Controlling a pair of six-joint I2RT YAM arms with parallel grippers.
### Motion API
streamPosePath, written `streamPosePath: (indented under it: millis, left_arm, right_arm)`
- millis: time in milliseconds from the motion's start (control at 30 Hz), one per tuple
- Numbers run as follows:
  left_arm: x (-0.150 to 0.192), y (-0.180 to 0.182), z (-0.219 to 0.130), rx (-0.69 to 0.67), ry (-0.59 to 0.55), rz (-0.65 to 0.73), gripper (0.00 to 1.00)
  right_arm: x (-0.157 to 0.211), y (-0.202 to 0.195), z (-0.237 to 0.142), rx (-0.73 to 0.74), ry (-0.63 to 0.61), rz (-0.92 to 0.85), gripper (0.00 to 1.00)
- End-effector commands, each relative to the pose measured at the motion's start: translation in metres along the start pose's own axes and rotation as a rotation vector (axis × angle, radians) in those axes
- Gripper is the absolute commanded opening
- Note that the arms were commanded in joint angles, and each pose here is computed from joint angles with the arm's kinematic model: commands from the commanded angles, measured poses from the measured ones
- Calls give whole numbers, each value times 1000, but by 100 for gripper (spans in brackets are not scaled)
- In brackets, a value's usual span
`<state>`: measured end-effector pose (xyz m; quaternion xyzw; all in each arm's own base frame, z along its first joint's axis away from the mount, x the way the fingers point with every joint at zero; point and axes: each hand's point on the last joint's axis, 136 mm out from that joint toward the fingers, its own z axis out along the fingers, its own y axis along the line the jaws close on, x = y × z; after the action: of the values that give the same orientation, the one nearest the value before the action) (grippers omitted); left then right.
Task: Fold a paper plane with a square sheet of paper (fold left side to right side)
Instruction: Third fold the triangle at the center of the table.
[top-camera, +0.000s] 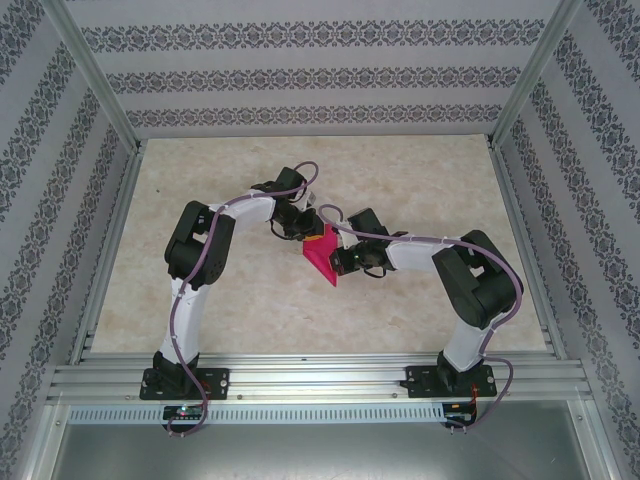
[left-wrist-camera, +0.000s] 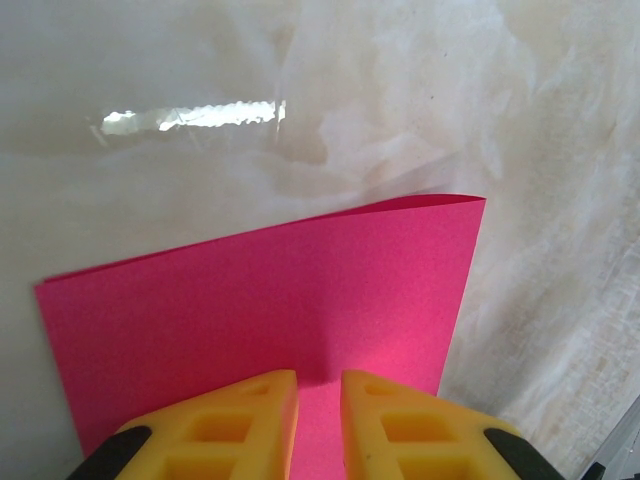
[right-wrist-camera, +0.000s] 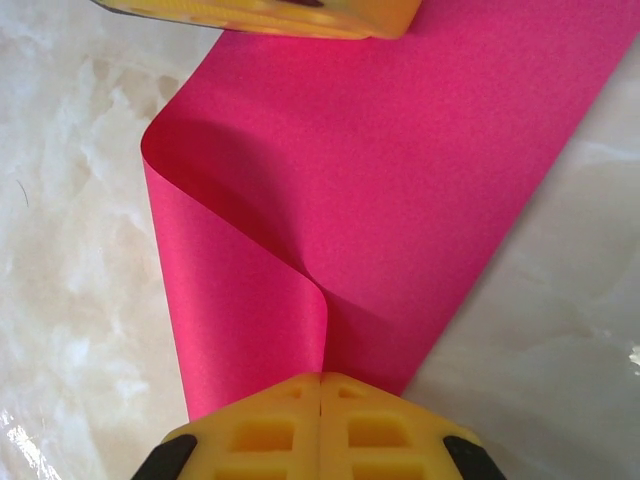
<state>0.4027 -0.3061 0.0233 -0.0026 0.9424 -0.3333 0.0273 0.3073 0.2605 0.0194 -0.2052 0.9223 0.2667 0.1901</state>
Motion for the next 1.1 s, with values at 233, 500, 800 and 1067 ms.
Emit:
streamPosePath:
  millis: [233, 500, 800, 1067]
  left_arm:
    - [21, 26, 25, -86, 71, -15, 22]
    - [21, 26, 26, -86, 73, -13, 22]
    - [21, 25, 26, -84, 72, -12, 22]
    - [22, 27, 28, -88, 76, -13, 22]
  right_arm:
    - [-12, -8, 1, 24, -14, 28, 3]
    - [-13, -11, 1, 34, -11, 37, 3]
    - [-1, -14, 3, 40, 13, 47, 3]
    - [-1, -14, -1, 49, 1, 48, 4]
